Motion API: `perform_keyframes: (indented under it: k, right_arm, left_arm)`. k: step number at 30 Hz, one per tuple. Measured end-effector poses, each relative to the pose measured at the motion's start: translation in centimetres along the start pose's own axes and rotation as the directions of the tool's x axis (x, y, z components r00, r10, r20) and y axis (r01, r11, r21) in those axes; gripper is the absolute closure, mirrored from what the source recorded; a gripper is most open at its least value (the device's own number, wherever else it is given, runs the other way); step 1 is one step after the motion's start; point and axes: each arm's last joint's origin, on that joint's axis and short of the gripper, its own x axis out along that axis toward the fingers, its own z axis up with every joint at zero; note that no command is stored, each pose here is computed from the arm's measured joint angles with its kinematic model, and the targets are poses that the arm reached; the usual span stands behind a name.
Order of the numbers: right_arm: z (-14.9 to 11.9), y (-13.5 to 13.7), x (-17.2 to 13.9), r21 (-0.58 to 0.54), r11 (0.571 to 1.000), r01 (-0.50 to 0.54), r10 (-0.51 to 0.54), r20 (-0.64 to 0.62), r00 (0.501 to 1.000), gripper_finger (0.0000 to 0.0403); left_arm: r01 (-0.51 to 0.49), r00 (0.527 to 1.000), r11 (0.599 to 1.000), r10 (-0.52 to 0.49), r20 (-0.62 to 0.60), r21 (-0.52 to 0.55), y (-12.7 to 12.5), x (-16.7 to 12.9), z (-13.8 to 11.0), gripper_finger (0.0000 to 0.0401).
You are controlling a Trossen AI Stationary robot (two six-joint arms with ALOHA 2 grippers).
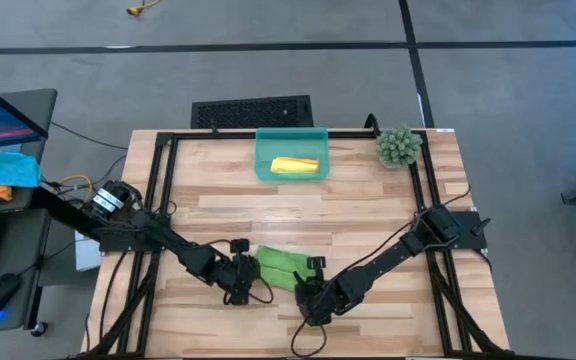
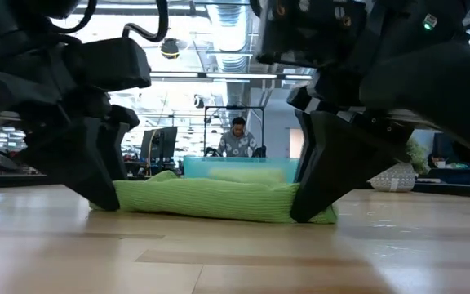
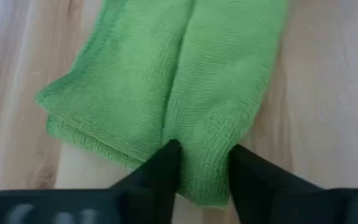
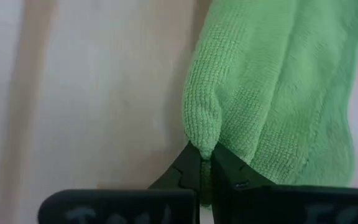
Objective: Roll microfiber towels into tight, uniform cylinder then place into a basket
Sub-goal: Roll the green microfiber towel
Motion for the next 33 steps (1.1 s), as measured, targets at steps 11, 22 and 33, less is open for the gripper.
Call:
perform_keyframes:
  k: [11,22,33]
  right_arm:
    - [1.0,0.7,-0.7,-0.023,0.998,-0.066,0.067,0.019,0.998,0.0377]
    - [2.9,0.1,-1.1,0.143,0.954,-0.264,0.26,0.045,0.964,0.0376]
    - [4.1,-1.6,-0.7,0.402,0.868,-0.293,0.284,0.083,0.955,0.0367]
  left_arm:
    - [0.25,0.965,0.957,-0.258,-0.039,-0.148,1.2,-2.4,1.2,0.0378]
    - [0.343,0.855,0.757,-0.497,-0.15,-0.556,5.9,-1.4,2.3,0.0383]
    - [0.193,0.83,0.632,-0.513,-0.218,-0.751,10.1,-0.7,1.9,0.038]
